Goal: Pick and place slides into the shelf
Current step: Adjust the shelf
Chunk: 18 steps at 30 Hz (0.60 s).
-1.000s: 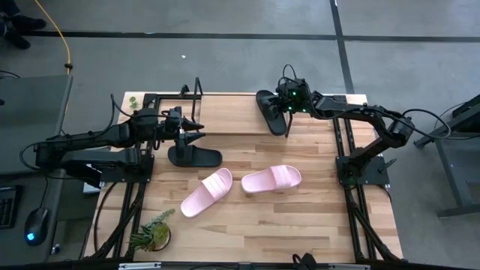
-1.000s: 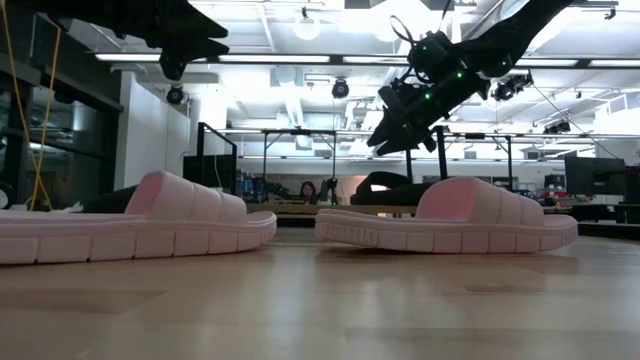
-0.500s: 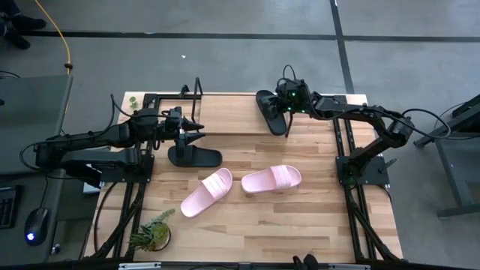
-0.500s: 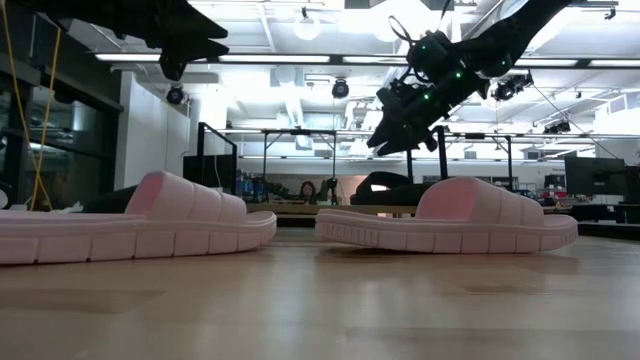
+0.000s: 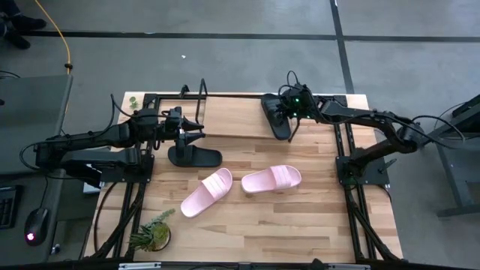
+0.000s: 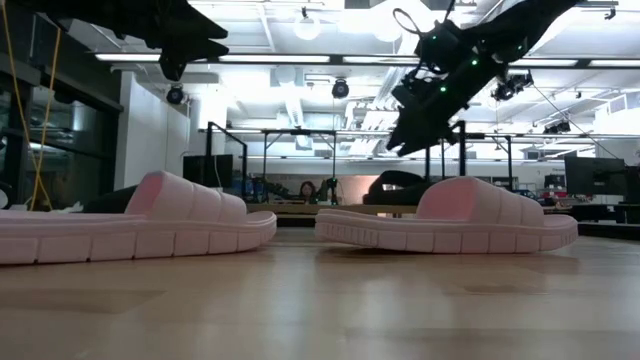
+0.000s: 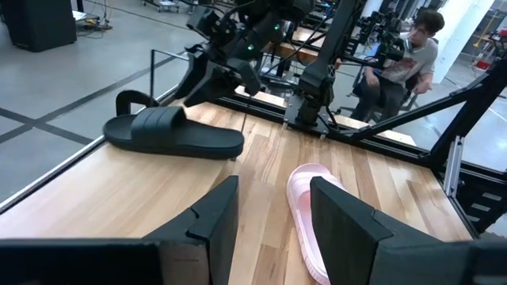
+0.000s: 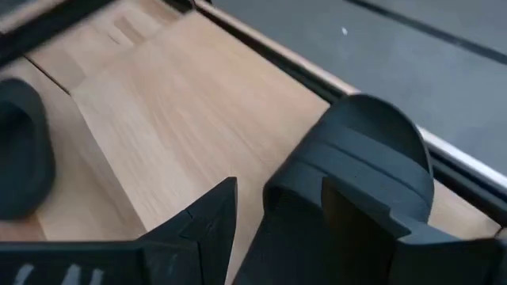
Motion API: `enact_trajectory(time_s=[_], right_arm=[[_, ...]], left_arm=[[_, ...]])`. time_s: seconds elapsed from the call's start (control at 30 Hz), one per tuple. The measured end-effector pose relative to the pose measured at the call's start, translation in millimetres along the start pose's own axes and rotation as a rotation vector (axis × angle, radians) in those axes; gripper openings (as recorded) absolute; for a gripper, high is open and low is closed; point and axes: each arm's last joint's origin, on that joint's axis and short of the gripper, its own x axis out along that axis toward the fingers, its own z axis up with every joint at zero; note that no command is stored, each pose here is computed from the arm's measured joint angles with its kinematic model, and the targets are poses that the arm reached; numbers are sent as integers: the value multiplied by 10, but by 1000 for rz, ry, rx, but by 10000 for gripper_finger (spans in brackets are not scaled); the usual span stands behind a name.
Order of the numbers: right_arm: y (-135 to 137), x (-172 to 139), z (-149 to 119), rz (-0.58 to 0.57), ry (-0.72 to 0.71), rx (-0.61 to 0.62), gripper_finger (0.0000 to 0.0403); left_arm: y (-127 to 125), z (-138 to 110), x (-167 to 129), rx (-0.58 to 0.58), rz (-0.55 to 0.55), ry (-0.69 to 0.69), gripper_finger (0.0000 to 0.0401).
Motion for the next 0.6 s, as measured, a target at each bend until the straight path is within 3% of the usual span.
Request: enact_trajectory(time_s=[0.3,0.6], right_arm=[[-49,-100,-51,-68,57,-12,177],[-66,296,-100,-84,83,-66,177]], left_arm=[[0,1,0,0,0,-1,143],[1,1,0,0,3,-1,143]])
